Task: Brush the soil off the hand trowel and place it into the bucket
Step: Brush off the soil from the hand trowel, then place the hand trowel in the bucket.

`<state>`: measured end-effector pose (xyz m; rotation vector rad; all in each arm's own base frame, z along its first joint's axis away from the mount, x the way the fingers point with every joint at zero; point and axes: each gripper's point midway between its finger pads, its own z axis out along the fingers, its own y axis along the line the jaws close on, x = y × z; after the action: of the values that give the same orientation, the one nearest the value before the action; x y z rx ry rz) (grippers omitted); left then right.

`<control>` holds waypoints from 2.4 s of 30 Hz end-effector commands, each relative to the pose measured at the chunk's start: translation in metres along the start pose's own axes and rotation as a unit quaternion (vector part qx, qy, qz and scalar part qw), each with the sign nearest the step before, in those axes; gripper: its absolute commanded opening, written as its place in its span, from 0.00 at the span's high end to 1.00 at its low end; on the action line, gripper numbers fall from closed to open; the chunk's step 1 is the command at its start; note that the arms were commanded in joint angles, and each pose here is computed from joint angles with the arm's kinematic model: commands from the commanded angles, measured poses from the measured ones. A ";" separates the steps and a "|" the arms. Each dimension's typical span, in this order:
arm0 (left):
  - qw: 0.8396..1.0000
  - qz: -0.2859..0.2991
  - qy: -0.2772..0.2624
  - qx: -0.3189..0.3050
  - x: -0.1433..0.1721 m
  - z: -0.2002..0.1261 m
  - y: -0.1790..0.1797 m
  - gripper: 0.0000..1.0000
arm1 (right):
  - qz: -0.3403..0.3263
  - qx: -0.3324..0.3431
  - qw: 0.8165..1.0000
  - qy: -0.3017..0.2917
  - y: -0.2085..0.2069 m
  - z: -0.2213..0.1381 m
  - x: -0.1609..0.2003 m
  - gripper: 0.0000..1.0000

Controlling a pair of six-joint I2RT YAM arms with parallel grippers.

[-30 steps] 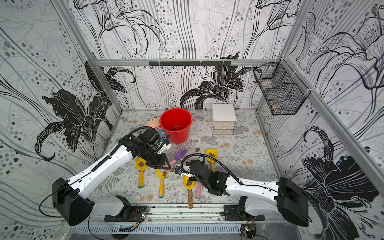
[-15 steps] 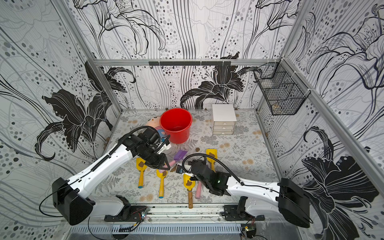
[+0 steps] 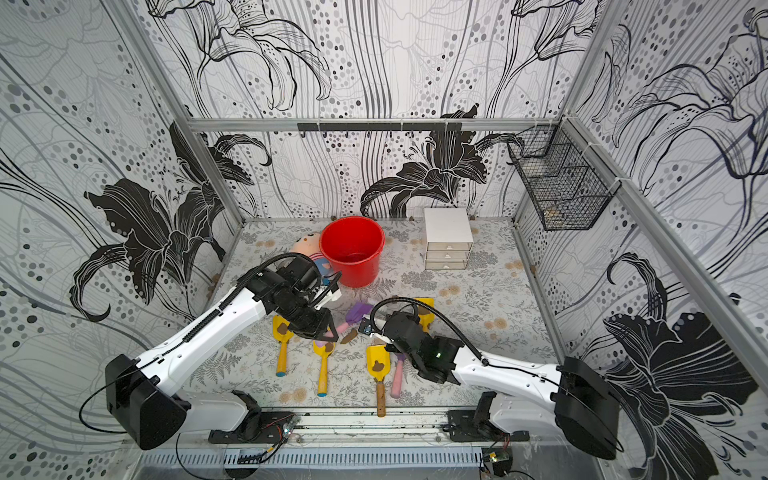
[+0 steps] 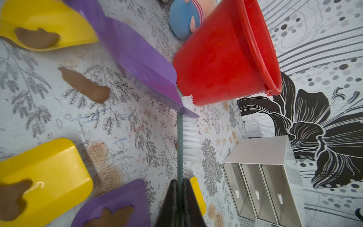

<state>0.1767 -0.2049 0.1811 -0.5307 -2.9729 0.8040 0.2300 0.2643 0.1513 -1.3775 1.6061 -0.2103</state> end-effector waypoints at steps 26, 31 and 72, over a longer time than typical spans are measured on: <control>0.960 0.058 -0.236 -0.138 -0.096 -0.115 0.003 1.00 | 0.243 0.016 0.969 0.036 -0.065 -0.011 0.030 1.00; 0.952 0.061 -0.235 -0.188 -0.139 -0.128 0.015 1.00 | 0.244 0.015 0.969 0.023 -0.071 -0.012 0.022 1.00; 0.950 0.055 -0.104 -0.288 -0.250 -0.052 0.104 0.73 | 0.257 0.021 0.965 0.050 -0.062 -0.012 0.041 1.00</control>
<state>0.4367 -0.1792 0.1882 -0.6462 -3.3441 -0.0348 0.2666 0.2073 0.1833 -0.9124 1.9494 0.0052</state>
